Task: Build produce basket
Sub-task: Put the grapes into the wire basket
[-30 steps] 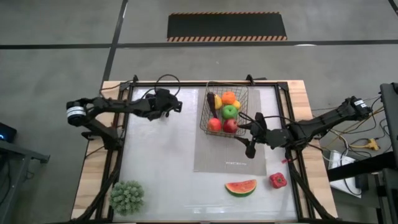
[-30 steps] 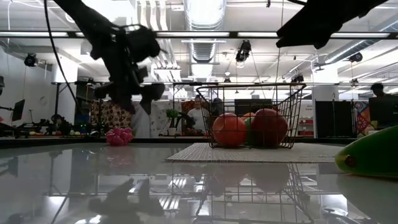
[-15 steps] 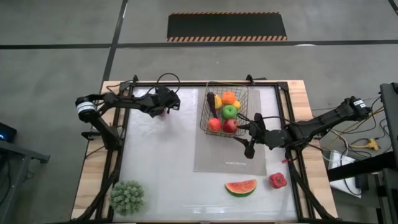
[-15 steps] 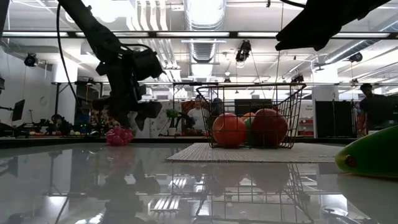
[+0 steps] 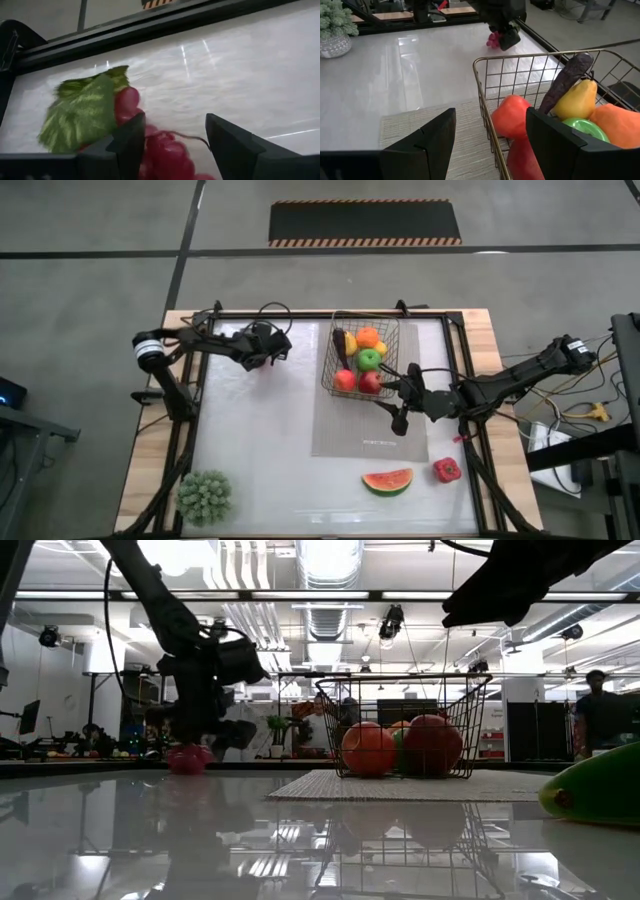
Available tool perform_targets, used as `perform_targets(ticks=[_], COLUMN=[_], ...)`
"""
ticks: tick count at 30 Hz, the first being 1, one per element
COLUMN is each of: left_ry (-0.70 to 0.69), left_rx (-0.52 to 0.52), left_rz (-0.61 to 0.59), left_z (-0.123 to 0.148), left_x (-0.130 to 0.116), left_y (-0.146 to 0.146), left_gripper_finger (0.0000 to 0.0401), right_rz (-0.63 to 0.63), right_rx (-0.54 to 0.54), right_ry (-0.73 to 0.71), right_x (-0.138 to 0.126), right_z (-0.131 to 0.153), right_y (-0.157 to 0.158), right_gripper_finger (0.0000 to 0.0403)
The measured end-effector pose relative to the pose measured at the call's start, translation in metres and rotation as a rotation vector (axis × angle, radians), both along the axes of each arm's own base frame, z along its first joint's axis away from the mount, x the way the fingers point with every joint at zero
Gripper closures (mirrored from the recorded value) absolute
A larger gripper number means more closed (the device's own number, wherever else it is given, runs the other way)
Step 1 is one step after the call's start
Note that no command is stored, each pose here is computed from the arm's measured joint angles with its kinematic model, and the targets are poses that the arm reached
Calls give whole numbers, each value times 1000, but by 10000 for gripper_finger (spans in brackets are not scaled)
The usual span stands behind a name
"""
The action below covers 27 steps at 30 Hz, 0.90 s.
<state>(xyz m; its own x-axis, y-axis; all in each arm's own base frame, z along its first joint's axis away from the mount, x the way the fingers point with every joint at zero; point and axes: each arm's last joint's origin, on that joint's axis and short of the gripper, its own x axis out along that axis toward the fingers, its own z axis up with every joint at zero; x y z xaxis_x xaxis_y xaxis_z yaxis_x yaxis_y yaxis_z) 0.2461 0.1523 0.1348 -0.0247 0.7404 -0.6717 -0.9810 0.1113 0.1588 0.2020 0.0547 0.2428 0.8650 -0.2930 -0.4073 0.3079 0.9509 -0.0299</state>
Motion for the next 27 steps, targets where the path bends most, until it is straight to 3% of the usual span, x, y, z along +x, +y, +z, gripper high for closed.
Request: perform_targets(ticks=[5,13,19,27], left_ry=[25,19,16,-85], left_rx=[-9,-24,-13,141], left_rz=[0,-30,-92,-232], left_z=[-7,-6,5,59], left_x=[1,3,7,11], left_y=[0,-4,-15,-54], left_gripper_finger=[255,387,396,400], right_rz=[-1,-8,-13,-29], right_rx=[1,16,22,45], right_ry=[2,-3,4,17], right_x=[0,0,-1,-3], right_z=[0,-1,-4,-13], right_y=[0,0,0,-1], right_gripper_finger=[177,177,177,177])
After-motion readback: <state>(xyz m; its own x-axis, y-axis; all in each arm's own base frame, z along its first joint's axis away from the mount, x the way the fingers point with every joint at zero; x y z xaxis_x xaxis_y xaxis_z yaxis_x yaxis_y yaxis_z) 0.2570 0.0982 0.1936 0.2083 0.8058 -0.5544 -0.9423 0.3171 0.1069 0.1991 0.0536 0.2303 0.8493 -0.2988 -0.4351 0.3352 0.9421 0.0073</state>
